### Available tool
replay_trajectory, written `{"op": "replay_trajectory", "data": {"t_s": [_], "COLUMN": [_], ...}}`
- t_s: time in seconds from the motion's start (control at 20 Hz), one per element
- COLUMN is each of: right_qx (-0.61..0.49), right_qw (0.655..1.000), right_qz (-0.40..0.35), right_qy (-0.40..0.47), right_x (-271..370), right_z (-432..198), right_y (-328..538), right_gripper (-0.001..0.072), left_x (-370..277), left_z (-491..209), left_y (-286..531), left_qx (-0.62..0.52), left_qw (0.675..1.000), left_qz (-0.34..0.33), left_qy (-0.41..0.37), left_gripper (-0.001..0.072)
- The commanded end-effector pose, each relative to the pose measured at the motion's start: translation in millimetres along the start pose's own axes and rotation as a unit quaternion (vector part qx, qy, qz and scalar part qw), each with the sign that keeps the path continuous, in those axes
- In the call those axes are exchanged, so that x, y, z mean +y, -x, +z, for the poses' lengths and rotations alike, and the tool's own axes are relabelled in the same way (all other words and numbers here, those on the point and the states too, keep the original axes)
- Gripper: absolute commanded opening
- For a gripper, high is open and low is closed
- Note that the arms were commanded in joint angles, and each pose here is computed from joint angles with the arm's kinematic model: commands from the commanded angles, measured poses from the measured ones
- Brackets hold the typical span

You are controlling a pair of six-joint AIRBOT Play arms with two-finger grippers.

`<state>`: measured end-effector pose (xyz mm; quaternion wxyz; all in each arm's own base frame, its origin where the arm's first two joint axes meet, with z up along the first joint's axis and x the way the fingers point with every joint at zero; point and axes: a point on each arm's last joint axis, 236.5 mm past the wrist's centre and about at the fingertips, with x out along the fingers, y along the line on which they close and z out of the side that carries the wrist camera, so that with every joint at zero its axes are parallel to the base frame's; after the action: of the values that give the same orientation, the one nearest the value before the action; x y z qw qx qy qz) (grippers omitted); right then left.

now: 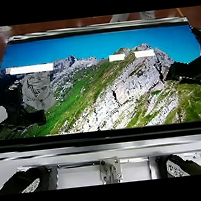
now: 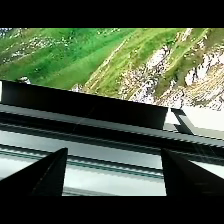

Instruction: Fold the shirts.

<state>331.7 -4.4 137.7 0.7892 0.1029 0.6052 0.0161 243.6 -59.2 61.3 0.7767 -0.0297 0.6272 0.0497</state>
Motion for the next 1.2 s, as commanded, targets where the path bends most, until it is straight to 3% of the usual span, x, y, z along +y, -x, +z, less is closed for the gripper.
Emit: {"op": "replay_trajectory", "data": {"t_s": [0.0,0.8,1.15], "right_qx": [0.001,-0.008,-0.002], "right_qw": [1.000,1.000,0.999], "right_qz": [0.000,0.005,0.050], "right_qy": [0.000,-0.001,-0.002], "right_x": [0.3,2.4,23.8], "right_z": [-0.1,3.8,1.3], "right_y": [-0.4,-0.4,0.6], "right_gripper": [0.0679,0.0678,0.0679], "left_x": [0.2,-0.2,-23.9], "left_z": [0.0,0.5,37.3], "left_y": [0.1,-0.1,-5.5], "left_qx": [0.000,-0.001,-0.065], "left_qw": [1.000,1.000,0.997], "left_qz": [0.000,-0.001,-0.042], "left_qy": [0.000,0.000,0.000], "left_gripper": [0.0711,0.0711,0.0710]}}
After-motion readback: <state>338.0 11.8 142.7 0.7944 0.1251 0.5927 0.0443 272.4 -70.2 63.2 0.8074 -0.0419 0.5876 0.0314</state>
